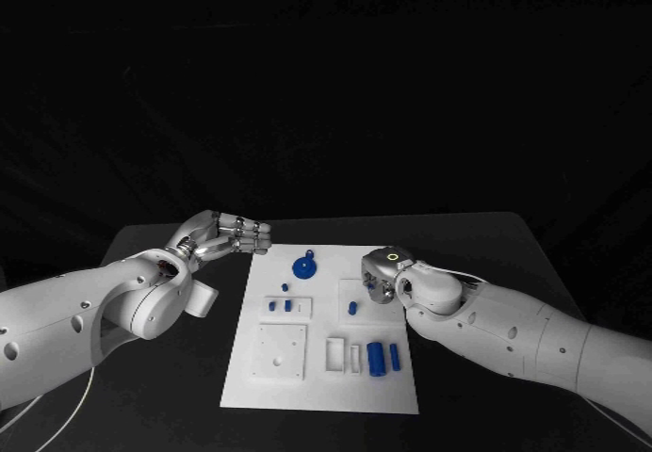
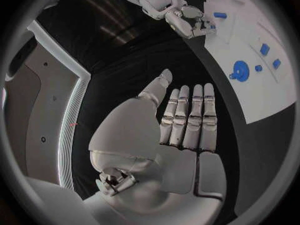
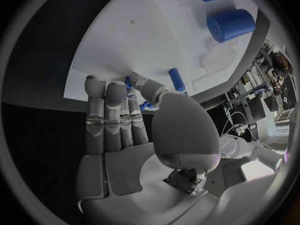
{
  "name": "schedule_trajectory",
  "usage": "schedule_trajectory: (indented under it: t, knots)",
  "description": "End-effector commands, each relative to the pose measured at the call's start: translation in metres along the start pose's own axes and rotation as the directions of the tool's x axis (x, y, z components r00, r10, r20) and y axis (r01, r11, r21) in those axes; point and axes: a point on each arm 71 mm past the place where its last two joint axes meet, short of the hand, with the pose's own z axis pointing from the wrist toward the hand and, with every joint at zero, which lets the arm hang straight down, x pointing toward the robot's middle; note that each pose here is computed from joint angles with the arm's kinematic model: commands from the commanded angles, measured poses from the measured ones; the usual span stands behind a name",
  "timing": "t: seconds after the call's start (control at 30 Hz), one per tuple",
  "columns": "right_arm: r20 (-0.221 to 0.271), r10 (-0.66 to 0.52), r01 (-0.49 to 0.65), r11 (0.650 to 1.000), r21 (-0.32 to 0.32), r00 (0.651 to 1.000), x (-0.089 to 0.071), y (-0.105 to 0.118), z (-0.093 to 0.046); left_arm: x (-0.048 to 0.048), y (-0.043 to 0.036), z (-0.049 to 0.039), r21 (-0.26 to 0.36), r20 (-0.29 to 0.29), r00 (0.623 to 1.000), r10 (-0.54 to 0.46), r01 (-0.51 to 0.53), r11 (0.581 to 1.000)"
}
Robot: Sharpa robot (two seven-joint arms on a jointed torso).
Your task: Assemble the parts on the task board
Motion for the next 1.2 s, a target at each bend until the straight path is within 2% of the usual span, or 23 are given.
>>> schedule_trajectory:
  t: [0.03, 0.3, 0.53, 1.03, 1.2]
  knots:
    - [-0.022, -0.031, 0.031, 1.0, -0.005, 0.999, 0.008, 0.002, -0.002, 0.0014, -0.002, 0.001, 0.012, -0.011, 1.0, -0.014, 0.015, 1.0]
    - [0.05, -0.024, 0.024, 1.0, 0.005, 0.998, 0.003, 0.002, -0.003, 0.0003, -0.0014, 0.0012, 0.01, -0.011, 1.0, -0.015, 0.015, 1.0]
    - [0.086, 0.006, -0.006, 1.0, -0.009, 0.996, -0.003, 0.003, -0.007, -0.0025, 0.0, 0.0015, 0.006, -0.004, 1.0, -0.015, 0.015, 1.0]
    - [0.137, 0.114, -0.109, 0.993, -0.041, 0.984, -0.035, 0.003, -0.014, -0.0105, 0.0036, 0.0023, -0.007, 0.015, 1.0, -0.013, 0.013, 1.0]
    - [0.161, 0.163, -0.152, 0.985, -0.079, 0.973, -0.047, 0.011, -0.019, -0.0119, 0.0042, 0.003, -0.009, 0.02, 1.0, -0.012, 0.012, 1.0]
